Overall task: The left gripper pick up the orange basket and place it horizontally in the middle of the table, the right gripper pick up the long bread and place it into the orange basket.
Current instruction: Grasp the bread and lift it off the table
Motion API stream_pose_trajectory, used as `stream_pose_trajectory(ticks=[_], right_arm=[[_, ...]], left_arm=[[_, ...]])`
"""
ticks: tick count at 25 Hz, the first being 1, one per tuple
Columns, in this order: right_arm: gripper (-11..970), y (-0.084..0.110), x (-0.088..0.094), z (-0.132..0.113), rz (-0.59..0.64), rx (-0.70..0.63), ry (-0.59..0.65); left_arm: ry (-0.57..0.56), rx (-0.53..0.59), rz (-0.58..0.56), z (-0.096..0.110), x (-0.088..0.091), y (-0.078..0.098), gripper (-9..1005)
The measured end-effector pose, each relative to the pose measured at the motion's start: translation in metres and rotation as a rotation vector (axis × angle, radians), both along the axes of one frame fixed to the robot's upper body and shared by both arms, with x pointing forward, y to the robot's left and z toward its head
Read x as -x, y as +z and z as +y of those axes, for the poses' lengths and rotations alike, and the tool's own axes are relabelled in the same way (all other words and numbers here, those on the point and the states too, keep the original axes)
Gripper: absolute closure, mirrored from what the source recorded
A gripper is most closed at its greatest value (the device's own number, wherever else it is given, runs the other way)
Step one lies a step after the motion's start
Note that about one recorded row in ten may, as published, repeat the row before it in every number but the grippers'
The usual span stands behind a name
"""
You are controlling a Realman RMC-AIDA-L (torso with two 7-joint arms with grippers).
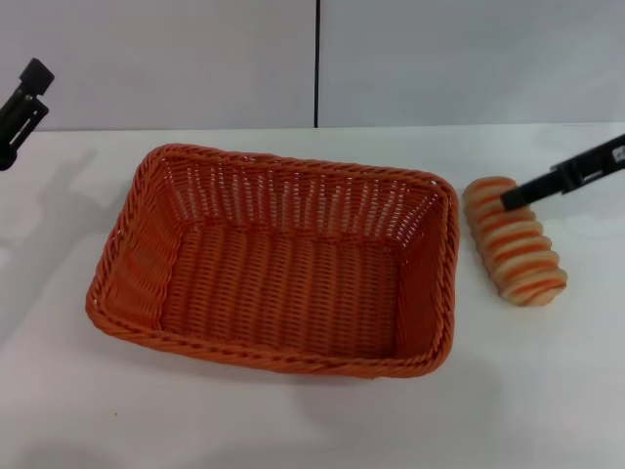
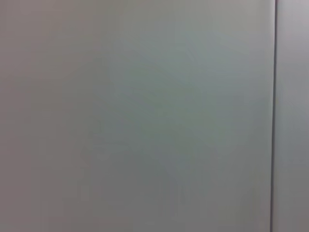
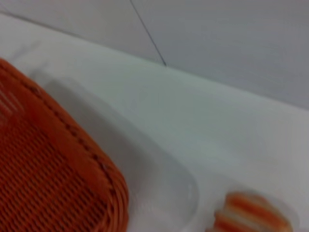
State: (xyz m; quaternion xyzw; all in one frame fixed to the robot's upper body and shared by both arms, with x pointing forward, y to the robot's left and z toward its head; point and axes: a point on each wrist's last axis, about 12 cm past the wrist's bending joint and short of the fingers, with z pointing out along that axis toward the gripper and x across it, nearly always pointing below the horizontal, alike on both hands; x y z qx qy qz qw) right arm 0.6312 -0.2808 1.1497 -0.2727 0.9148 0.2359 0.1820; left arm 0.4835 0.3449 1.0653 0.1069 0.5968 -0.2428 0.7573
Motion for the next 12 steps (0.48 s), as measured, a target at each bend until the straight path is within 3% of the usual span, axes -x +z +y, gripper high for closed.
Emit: stream_pose_trajectory(ticks=[12], right_arm=[[348, -0.016, 0.006, 0.002, 0.046, 0.035, 0.001]], left_arm=[[0.015, 0.012, 0.025, -0.002, -0.005, -0.003, 218]])
